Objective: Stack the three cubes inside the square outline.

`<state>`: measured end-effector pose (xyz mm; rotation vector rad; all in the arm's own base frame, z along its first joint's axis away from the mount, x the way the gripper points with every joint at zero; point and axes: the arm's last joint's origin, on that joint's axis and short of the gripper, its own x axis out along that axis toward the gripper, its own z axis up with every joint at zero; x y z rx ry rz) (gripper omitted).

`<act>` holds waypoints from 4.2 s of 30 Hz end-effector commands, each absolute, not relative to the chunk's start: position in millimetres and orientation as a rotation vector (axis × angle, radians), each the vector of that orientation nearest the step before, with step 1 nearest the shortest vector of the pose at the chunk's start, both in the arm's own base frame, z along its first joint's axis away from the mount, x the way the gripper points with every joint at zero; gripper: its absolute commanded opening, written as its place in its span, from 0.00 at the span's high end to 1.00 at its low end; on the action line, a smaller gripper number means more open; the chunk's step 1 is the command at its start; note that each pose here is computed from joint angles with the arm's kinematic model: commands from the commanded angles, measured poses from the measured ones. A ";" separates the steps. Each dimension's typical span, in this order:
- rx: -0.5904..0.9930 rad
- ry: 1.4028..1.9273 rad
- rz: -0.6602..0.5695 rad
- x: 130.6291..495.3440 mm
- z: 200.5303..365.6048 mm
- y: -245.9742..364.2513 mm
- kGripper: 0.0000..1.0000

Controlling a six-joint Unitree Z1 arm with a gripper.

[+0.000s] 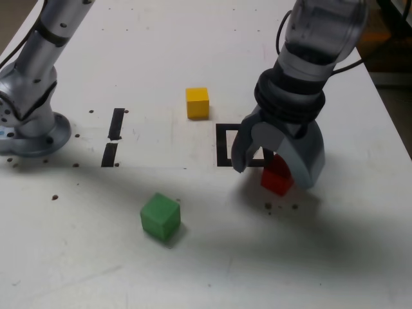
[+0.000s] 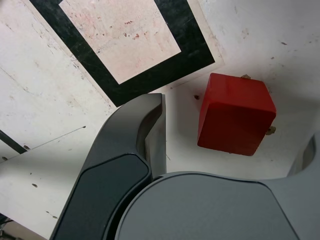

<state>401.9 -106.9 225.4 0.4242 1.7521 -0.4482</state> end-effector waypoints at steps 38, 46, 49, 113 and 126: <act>0.352 1.635 -0.377 401.5 253.7 -95.8 1.00; 0.243 1.623 -0.239 376.4 278.6 -69.9 1.00; 0.188 1.638 -0.181 371.2 276.2 -60.3 1.00; -0.015 1.663 -0.187 349.0 214.7 -13.6 0.10; 0.016 1.667 -0.077 303.7 267.0 -8.3 0.04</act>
